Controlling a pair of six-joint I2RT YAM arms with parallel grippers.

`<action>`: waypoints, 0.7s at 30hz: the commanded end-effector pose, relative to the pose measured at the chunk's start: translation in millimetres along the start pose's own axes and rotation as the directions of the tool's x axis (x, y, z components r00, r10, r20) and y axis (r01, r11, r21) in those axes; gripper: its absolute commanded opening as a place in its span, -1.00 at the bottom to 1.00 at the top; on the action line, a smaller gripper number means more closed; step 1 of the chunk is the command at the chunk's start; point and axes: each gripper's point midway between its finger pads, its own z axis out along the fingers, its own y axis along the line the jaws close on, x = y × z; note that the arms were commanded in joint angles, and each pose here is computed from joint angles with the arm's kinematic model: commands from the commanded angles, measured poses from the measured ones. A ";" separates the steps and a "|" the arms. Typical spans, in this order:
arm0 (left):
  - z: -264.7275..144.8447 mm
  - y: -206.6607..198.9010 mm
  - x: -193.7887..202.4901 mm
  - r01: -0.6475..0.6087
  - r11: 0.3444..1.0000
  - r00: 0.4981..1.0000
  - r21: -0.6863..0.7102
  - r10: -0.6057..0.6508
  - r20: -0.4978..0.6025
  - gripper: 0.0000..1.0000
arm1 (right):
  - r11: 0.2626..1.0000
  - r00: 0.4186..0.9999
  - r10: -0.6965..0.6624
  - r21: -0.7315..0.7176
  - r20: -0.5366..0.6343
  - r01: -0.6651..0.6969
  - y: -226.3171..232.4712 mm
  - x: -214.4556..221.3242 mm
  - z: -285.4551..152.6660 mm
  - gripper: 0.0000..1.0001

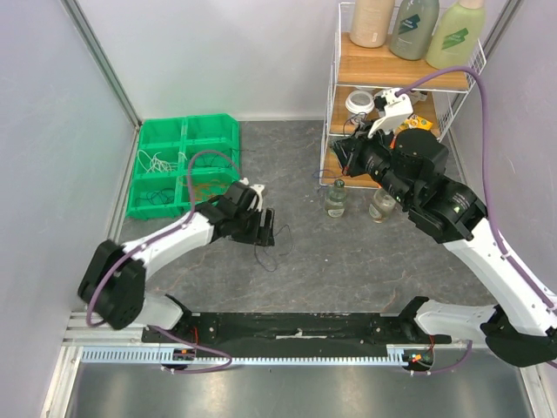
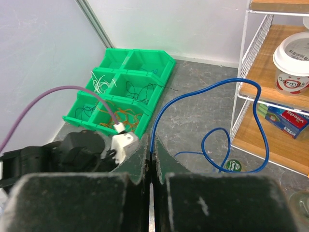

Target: Untangle the cables

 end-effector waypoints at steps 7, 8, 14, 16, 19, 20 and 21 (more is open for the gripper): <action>56.1 -4.1 -22.6 -0.028 0.994 0.989 -0.101 0.013 -0.149 0.95 | 1.000 1.000 -0.002 0.018 -0.001 0.002 -5.1 2.5 -3.1 -1.00; 59.7 -1.6 -14.1 -0.041 0.990 0.983 -0.135 0.015 -0.185 0.95 | 1.000 1.000 -0.003 0.020 0.001 0.003 -5.7 1.9 -3.6 -1.00; 47.1 20.6 0.9 -0.033 0.961 0.986 -0.275 -0.014 -0.166 0.78 | 0.999 1.000 -0.009 0.035 0.000 0.009 -9.0 2.8 -4.4 -1.00; 41.1 29.0 7.1 -0.023 0.949 0.988 -0.315 -0.027 -0.154 0.75 | 0.999 1.000 -0.009 0.039 -0.005 0.009 -9.7 5.1 -3.3 -1.00; 36.0 41.5 9.4 -0.018 0.926 0.988 -0.378 -0.040 -0.146 0.84 | 0.999 1.000 -0.011 0.035 -0.008 0.011 -8.8 5.5 -2.1 -1.00; 34.8 45.4 8.8 -0.013 0.915 0.989 -0.403 -0.047 -0.140 0.91 | 0.999 1.000 -0.011 0.035 -0.008 0.011 -8.6 5.3 -1.8 -1.00; 34.0 49.3 8.7 -0.013 0.905 0.989 -0.425 -0.051 -0.139 0.96 | 0.999 1.000 -0.011 0.034 -0.007 0.011 -8.5 4.7 -2.0 -1.00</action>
